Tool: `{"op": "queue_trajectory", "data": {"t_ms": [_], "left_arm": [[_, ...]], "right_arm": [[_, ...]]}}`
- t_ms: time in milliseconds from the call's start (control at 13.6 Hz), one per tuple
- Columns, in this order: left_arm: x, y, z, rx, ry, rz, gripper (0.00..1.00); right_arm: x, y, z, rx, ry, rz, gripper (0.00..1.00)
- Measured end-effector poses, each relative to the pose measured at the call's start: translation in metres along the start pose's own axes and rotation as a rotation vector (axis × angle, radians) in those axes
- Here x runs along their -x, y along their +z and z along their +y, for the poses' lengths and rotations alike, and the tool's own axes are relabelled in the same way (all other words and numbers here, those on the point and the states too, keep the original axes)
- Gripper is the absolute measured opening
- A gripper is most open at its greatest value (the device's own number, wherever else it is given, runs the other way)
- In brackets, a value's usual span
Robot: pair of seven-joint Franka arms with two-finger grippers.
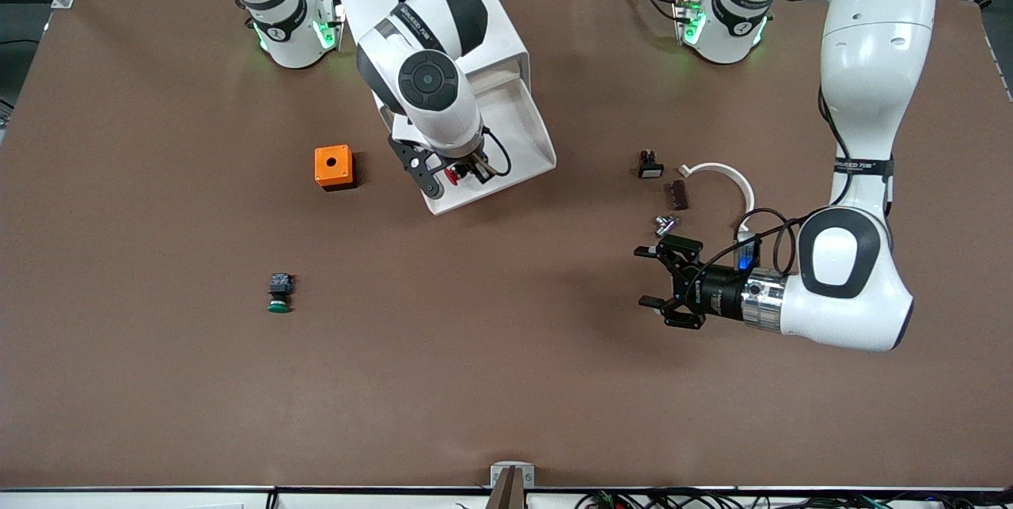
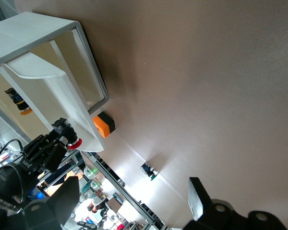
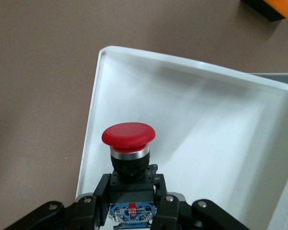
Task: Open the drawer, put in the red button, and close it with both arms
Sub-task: 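Carry the red button over the open drawer with the right gripper, then lower the red button into the drawer and open the right gripper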
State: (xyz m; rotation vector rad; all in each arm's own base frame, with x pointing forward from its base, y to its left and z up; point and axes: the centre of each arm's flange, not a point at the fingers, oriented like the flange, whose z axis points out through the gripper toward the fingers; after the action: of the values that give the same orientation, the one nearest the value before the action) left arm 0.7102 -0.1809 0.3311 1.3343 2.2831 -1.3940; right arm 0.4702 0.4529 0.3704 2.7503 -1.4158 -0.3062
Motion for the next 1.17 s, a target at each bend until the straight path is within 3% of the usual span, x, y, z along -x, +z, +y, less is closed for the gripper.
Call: {"op": "queue_trajectory", "data": {"t_ms": [220,587,734,1101,1174], "left_arm": [[0.000,-0.025,-0.003,0.050,0.097,0.008,1.00],[0.008,-0.028,-0.020,0.093,0.321,0.139,1.00],[0.006,-0.017,-0.021,0.099,0.399,0.241,1.00],[0.031,0.050,-0.057,0.069,0.703,0.640,1.00],[0.040,0.065,-0.068,0.066,0.746,0.692,1.00]], "right_arm": [[0.009,0.010,0.003,0.009,-0.007,-0.004,0.41],[0.018,0.021,0.007,0.026,-0.016,-0.007,0.41],[0.018,0.023,0.005,0.022,-0.015,-0.007,0.41],[0.019,0.035,0.003,0.029,-0.015,-0.006,0.41],[0.019,0.036,0.003,0.030,-0.016,-0.006,0.41]]}}
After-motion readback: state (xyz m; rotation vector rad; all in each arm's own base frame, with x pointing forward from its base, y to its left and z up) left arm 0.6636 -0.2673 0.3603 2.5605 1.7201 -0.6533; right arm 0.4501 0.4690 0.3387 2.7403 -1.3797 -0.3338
